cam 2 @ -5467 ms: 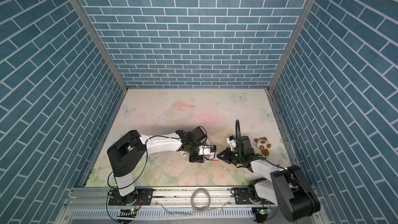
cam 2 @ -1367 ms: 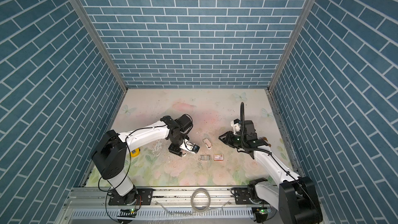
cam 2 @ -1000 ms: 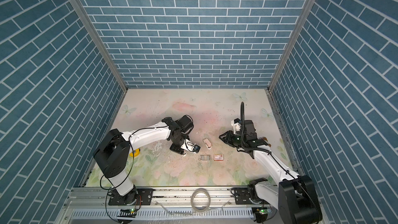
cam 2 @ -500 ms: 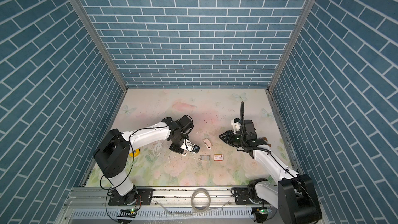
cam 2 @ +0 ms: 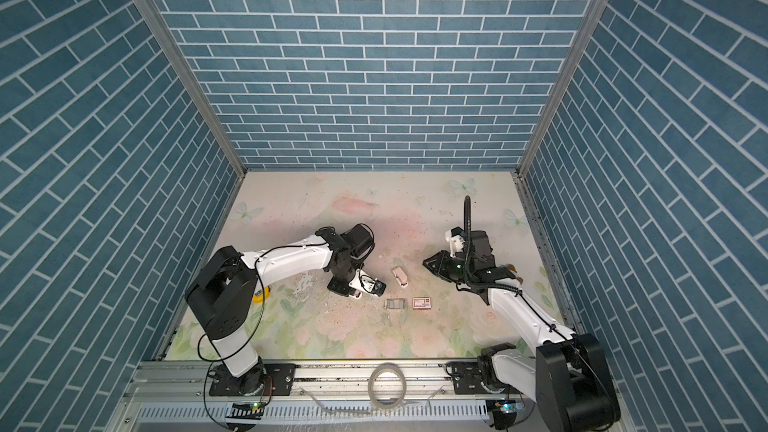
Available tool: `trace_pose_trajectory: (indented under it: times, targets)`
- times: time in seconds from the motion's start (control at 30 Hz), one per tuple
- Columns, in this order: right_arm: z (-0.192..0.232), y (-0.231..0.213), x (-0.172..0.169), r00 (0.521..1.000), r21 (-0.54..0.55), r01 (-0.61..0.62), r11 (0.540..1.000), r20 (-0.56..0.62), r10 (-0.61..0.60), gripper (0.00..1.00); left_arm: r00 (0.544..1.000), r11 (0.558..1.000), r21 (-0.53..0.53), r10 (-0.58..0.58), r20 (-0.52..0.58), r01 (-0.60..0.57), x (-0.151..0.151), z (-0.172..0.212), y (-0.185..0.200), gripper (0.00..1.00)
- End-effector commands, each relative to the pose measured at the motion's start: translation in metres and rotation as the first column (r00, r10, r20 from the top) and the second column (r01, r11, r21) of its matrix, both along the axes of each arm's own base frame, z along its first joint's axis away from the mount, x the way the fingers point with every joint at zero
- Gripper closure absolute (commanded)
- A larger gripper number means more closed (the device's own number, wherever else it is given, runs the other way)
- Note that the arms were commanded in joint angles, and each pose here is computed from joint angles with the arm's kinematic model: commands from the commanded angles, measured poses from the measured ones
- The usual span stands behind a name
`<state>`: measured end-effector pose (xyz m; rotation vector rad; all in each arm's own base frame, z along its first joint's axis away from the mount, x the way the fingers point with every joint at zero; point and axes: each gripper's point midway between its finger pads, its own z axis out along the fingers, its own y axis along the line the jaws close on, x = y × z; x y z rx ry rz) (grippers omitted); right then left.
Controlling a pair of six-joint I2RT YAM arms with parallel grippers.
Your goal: Load the staples into the stapler
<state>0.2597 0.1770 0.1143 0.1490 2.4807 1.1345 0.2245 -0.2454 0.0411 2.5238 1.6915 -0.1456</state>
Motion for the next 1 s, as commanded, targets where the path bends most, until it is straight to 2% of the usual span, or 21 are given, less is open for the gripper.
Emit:
trace_pose_trajectory:
  times: [0.0, 0.23, 0.33, 0.6, 0.77, 0.97]
  targets:
    - [0.003, -0.001, 0.002, 1.000, 0.004, 0.012, 1.000, 0.008, -0.012, 0.76, 0.999, 0.999, 0.016, 0.028, -0.024, -0.028, -0.001, 0.000, 0.002, 0.89]
    - [0.008, 0.003, 0.002, 1.000, 0.011, -0.020, 1.000, 0.005, 0.020, 0.78, 0.996, 0.996, -0.020, 0.084, -0.015, -0.085, 0.001, 0.014, -0.001, 0.92]
    - [0.020, 0.012, 0.004, 0.999, 0.057, -0.051, 0.997, 0.011, 0.051, 0.78, 0.988, 0.986, -0.066, 0.153, -0.027, -0.154, 0.008, 0.029, -0.007, 0.93]
    - [0.049, 0.068, -0.005, 0.965, 0.156, -0.261, 0.953, 0.016, 0.261, 0.78, 0.935, 0.917, -0.182, 0.345, -0.085, -0.355, 0.030, 0.068, -0.017, 0.95]
    - [0.052, 0.094, -0.001, 0.948, 0.200, -0.316, 0.927, 0.021, 0.319, 0.78, 0.914, 0.880, -0.250, 0.400, -0.072, -0.404, 0.039, 0.084, -0.020, 0.96]
    - [0.047, 0.120, -0.007, 0.921, 0.203, -0.383, 0.901, 0.014, 0.389, 0.77, 0.883, 0.828, -0.315, 0.460, -0.092, -0.464, 0.046, 0.099, -0.025, 0.96]
